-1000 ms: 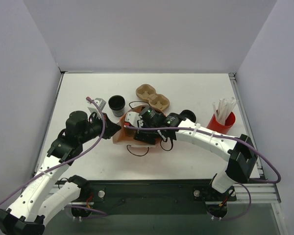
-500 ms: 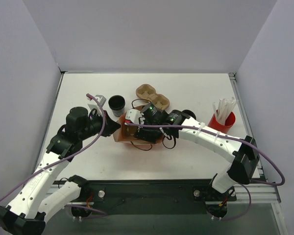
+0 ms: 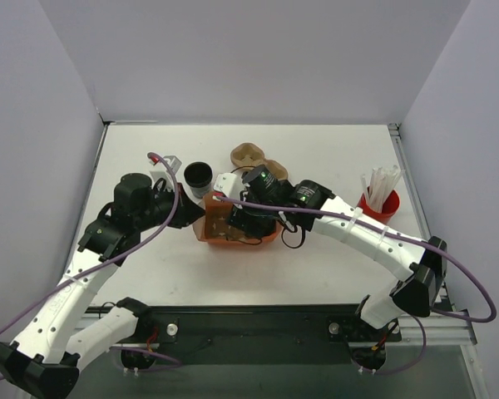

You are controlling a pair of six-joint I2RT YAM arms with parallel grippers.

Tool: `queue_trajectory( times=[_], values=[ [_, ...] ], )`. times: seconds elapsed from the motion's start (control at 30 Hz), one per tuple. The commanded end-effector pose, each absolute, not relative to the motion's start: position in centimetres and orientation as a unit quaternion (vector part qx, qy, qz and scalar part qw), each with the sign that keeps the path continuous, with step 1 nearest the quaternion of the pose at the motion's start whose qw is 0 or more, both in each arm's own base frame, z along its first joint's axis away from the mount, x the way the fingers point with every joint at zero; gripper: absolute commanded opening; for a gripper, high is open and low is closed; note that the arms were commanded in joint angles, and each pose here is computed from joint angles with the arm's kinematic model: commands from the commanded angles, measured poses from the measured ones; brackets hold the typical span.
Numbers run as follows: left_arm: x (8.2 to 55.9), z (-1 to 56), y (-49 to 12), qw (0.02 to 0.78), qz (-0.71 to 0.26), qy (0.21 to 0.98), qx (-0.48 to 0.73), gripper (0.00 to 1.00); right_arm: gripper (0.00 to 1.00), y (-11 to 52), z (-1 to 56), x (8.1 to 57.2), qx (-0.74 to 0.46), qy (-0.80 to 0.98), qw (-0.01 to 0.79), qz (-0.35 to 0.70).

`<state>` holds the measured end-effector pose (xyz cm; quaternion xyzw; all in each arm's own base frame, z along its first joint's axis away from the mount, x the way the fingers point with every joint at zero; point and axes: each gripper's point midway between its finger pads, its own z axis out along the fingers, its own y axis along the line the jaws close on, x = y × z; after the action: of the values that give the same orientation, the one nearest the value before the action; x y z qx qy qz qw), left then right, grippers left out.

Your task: Pack the takeout coffee

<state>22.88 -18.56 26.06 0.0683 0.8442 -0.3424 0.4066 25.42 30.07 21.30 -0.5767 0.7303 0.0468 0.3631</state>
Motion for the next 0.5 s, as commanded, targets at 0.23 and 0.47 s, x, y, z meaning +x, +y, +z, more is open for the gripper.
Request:
queue_trajectory(
  times=[0.23,0.47],
  values=[
    [24.8,29.6,-19.5,0.419,-0.36,0.833,0.035,0.3,0.71,28.8,28.2,27.9,-0.451,0.775,0.439,0.06],
    [26.6,29.6,-18.4,0.439,-0.32,0.84,0.015,0.39,0.7,28.2,31.2,29.5,-0.408,0.78,0.469,0.077]
  ],
)
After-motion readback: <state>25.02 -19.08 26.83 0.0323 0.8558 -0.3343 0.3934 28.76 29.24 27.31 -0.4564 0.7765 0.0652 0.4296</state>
